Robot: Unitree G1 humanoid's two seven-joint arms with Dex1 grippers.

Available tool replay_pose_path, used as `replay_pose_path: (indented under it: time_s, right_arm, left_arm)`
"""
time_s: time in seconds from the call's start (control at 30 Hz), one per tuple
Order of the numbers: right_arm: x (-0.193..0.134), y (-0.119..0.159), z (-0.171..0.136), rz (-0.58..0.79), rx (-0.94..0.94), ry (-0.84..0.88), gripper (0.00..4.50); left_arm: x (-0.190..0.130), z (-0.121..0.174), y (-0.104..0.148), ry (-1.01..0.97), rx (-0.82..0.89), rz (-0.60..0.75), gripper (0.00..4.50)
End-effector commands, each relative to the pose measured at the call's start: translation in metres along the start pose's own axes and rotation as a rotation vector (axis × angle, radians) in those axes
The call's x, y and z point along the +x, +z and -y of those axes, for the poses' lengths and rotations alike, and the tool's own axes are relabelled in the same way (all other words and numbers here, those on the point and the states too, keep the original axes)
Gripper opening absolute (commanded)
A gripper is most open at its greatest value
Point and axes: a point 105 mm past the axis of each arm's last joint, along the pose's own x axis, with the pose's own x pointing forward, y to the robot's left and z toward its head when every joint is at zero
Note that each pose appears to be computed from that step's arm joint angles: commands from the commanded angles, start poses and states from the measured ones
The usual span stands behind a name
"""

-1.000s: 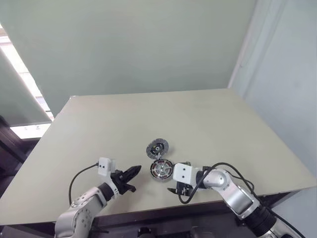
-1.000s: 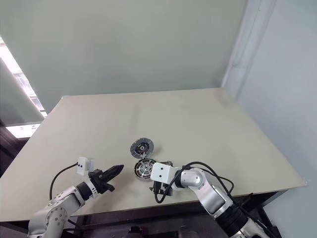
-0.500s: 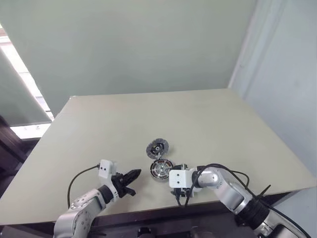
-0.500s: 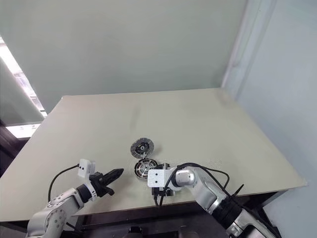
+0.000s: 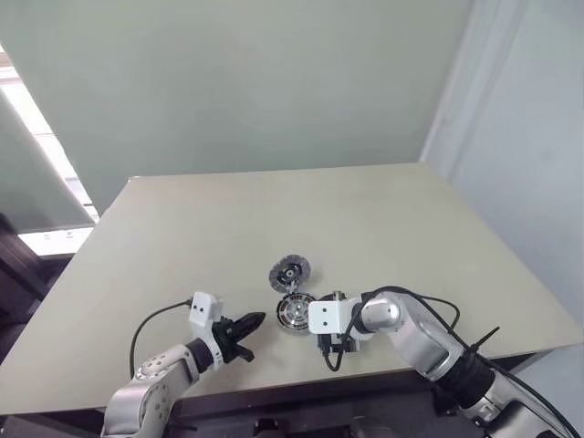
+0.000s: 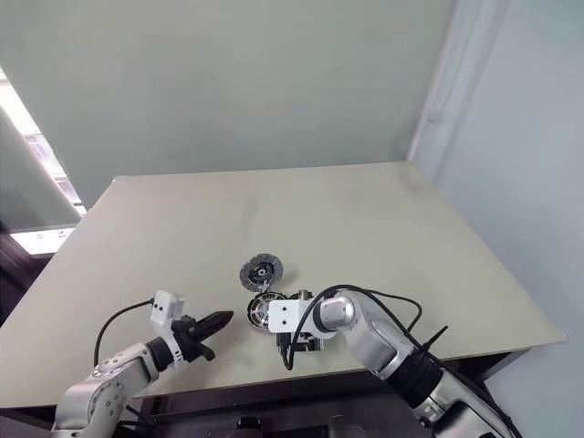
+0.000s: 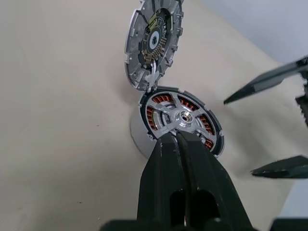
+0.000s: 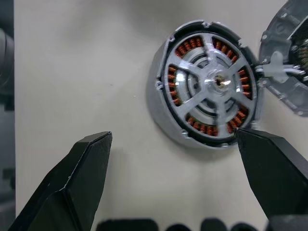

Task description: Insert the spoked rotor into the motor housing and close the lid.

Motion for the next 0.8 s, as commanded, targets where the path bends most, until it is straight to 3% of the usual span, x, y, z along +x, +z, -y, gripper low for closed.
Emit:
replay_pose_path:
  time_s: [0.03,0.4,0.67,0.8]
  right_arm:
    - [-0.001,0.011,0.003,-0.039,-0.071,0.03,4.46]
    - [0.015,0.009,0.006,-0.171,-0.133,0.072,4.46]
    - [0.022,0.008,0.007,-0.175,-0.123,0.074,4.46]
    - [0.024,0.011,0.007,-0.164,-0.125,0.072,3.59]
  left_arm:
    - [0.004,0.008,0.015,-0.033,0.056,0.029,0.0]
    - [0.005,0.013,0.012,-0.038,0.057,0.023,0.0]
    - [0.007,0.013,0.008,-0.044,0.056,0.018,0.0]
    - [0.007,0.011,0.007,-0.046,0.057,0.015,0.0]
